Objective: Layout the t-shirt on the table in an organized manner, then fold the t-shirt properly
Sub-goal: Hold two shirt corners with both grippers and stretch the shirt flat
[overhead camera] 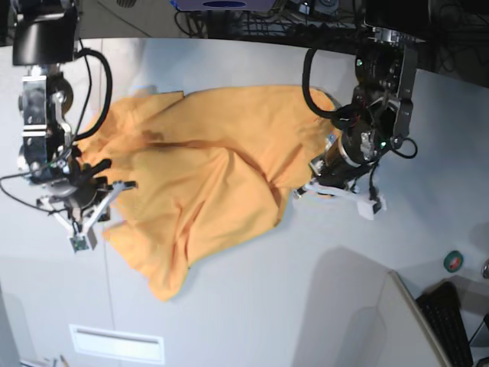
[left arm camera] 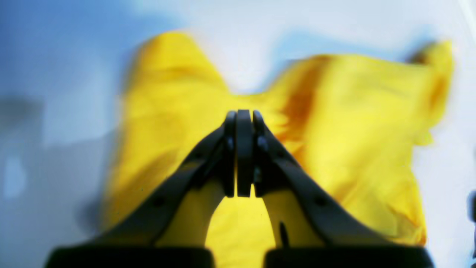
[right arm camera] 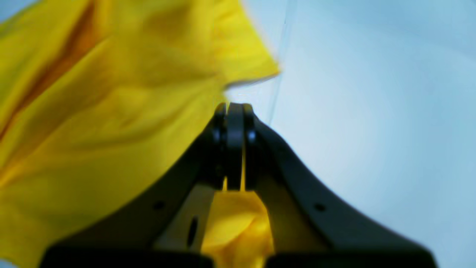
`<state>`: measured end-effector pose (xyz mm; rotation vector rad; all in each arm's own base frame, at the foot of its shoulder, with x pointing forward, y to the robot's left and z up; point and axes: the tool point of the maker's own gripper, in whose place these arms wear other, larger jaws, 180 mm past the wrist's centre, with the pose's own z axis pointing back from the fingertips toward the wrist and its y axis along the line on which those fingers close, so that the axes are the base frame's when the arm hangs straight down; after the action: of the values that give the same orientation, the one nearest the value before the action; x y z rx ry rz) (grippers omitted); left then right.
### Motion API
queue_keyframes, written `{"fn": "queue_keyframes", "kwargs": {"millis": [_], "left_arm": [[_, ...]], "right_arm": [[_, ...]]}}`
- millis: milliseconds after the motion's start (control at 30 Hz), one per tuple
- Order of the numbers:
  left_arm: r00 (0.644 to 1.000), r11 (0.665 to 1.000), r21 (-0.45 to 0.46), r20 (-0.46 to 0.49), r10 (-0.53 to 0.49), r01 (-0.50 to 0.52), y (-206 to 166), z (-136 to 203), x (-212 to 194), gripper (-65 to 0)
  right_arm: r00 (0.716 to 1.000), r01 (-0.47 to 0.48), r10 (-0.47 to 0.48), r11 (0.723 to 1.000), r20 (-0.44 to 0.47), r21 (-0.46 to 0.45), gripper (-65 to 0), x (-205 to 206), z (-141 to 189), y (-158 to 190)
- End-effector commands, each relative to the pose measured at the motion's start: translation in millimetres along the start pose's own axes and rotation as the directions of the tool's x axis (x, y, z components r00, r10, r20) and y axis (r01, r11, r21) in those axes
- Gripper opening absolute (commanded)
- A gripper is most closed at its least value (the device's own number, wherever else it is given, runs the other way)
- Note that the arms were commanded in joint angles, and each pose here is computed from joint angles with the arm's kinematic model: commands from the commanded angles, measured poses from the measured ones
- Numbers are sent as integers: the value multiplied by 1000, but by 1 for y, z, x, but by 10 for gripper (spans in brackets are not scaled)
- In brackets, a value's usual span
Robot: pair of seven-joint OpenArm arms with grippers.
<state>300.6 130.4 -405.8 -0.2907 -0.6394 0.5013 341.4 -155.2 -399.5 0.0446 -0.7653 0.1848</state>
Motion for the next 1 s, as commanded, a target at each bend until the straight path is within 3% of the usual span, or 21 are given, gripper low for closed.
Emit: {"fn": "queue_keyframes", "kwargs": {"millis": [0,167,300,500,633,967], "left_arm": [[999,999,-33,-7,-34,34,-13,1,-1,-650],[983,983,-119,-108,-151,138,-50,-1,-51,-650],[975,992,-24,-180,-127,125,-24,-15,-73,-650],[968,987,91,-228,-108,131,17,-24,-83,-650],[969,981,139,-224,-101,134,45,-13,-82,-650],[992,945,328,-122,29,13,140,35,-55,-650]], "right_arm": [[999,-19,18,1000,40,24,-650,11,6,11],[992,-104,116,979,-57,177,-650,-43,13,83],[979,-145,175,958,-104,246,-650,-64,7,110],[961,-93,148,969,-234,229,-650,-91,-28,98],[969,-41,88,979,-229,202,-650,-97,-38,88],[965,-26,77,979,-251,201,-650,-108,-41,88]]}}
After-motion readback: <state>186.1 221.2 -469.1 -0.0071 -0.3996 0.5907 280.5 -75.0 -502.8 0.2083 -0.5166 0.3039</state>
